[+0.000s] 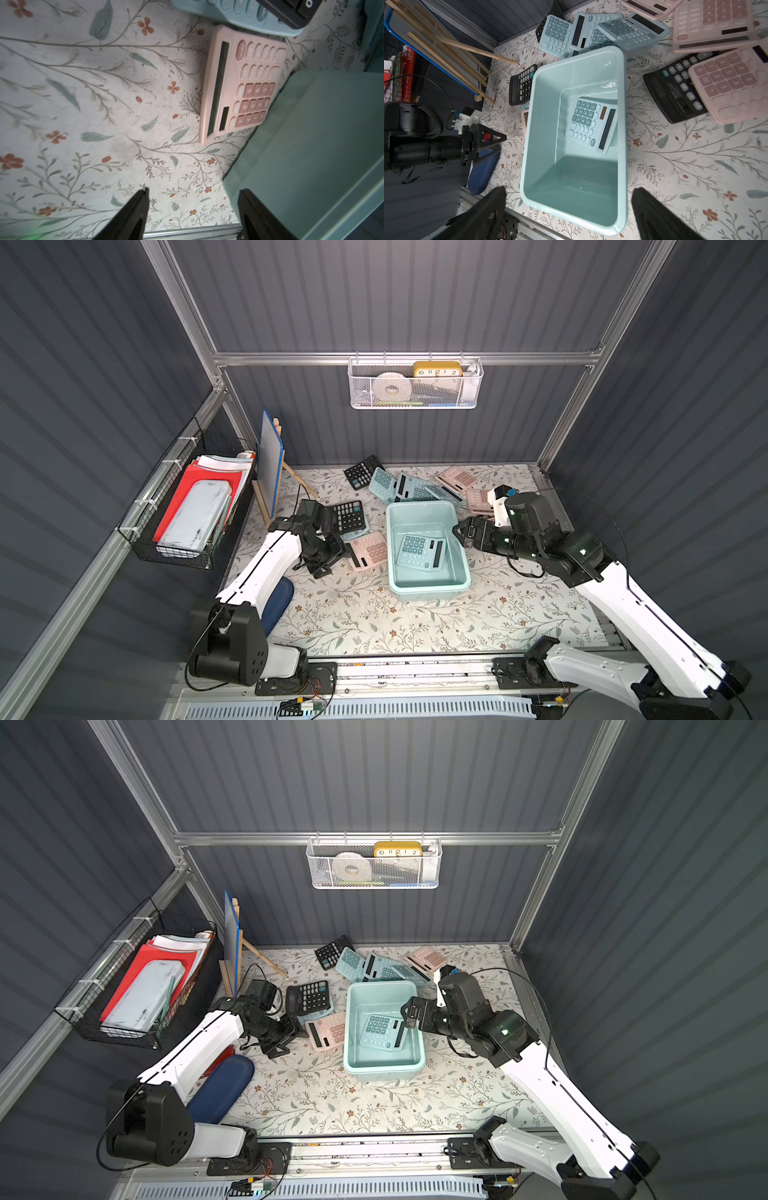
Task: Put the calculator in the storage box
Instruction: Pick up the calculator at the center of the board.
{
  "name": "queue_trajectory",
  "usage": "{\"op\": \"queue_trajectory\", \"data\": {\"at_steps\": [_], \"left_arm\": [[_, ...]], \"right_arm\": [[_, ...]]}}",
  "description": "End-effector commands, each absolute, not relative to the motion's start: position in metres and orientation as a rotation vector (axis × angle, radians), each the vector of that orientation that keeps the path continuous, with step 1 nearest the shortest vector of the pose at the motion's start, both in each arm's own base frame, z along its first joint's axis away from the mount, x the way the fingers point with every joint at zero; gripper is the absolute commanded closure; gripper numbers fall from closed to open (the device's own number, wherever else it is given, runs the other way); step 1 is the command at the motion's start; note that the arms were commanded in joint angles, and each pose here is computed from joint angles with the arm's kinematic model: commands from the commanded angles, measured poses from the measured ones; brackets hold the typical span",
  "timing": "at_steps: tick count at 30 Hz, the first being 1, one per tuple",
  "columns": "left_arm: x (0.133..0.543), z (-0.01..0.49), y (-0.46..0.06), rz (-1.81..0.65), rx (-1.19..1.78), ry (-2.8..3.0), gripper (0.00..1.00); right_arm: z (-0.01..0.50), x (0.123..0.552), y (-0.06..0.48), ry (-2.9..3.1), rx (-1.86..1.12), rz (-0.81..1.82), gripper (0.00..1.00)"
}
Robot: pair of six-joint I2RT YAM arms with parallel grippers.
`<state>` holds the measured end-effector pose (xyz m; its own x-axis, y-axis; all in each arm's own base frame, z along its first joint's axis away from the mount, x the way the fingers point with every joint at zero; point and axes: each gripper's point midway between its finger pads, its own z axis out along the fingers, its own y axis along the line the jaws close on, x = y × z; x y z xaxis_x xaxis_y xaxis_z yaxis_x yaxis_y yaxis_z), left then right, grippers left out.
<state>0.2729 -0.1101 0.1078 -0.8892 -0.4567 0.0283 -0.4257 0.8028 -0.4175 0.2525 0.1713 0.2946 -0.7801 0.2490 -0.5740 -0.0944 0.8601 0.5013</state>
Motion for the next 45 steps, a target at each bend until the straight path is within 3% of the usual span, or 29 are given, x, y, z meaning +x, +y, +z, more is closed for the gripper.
{"op": "queue_trajectory", "data": {"at_steps": [1, 5, 12, 18, 23, 27, 33, 45], "left_arm": [[0.293, 0.094, -0.119, -0.797, -0.660, 2.856, 0.26], [0.296, 0.069, -0.121, -0.837, -0.626, 2.885, 0.28], [0.310, 0.046, -0.131, -0.901, -0.560, 2.930, 0.41], [0.319, 0.040, -0.136, -0.931, -0.537, 2.941, 0.68], [0.316, 0.052, -0.130, -0.881, -0.516, 2.945, 0.89], [0.307, 0.065, -0.123, -0.820, -0.513, 2.948, 0.97], [0.293, 0.087, -0.108, -0.697, -0.551, 2.931, 1.00], [0.292, 0.126, -0.100, -0.651, -0.552, 2.865, 1.00]], "right_arm": [[0.300, 0.253, 0.169, 2.385, 0.136, 0.687, 0.01], [0.297, 0.254, 0.170, 2.427, 0.137, 0.667, 0.01], [0.288, 0.256, 0.172, 2.488, 0.147, 0.638, 0.01], [0.259, 0.259, 0.182, 2.606, 0.108, 0.599, 0.01], [0.237, 0.264, 0.197, 2.693, 0.009, 0.536, 0.13], [0.220, 0.265, 0.216, 2.731, -0.138, 0.489, 0.25], [0.183, 0.260, 0.239, 2.851, -0.346, 0.427, 0.71], [0.103, 0.249, 0.247, 2.961, -0.698, 0.125, 0.83]]}}
